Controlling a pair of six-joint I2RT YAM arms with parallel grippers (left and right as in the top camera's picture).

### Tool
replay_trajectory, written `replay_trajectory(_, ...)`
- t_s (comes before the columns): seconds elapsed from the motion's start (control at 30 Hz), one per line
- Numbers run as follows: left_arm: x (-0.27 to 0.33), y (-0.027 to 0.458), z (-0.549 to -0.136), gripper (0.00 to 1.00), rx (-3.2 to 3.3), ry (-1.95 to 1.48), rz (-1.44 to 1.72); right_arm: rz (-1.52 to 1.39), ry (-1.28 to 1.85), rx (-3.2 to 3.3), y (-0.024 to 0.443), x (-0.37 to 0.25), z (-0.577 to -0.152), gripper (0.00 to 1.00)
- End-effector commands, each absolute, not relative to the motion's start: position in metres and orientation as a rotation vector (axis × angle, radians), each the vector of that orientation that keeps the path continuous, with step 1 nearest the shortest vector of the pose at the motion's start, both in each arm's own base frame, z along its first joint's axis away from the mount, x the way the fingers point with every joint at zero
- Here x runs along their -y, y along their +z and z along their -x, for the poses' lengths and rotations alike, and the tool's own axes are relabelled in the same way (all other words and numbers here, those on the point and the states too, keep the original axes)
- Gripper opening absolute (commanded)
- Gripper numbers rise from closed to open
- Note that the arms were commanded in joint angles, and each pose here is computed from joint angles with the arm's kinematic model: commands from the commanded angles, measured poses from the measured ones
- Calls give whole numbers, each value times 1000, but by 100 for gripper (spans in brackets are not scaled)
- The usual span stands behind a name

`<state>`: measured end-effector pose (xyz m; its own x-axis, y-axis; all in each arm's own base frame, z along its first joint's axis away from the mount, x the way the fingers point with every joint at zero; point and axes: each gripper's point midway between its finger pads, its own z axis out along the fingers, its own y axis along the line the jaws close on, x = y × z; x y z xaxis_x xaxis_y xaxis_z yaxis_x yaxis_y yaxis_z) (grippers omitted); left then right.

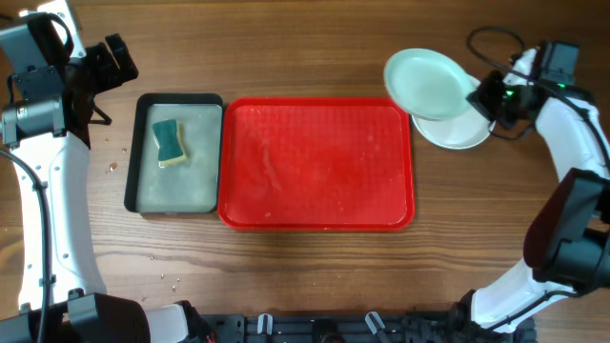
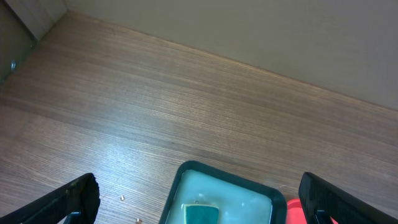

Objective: Clean dirty plates on tray and stack at the side
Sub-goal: 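Carry the plate right and stack it on the white plates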

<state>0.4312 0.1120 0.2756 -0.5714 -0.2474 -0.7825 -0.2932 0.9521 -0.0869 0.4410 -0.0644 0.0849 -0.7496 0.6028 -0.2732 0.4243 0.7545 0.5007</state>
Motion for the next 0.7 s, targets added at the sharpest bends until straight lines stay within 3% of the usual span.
replay_trajectory(0.0,-113,274,-433,100,-2202,54,395,-837,354,-2545,88,101,-426,4)
replay_trajectory(0.27,-113,274,-433,100,-2201,54,394,-869,19,-2597,79,138,-405,4)
replay_trajectory(0.67,-113,274,-433,100,-2202,54,395,-868,32,-2632,66,133,-405,6)
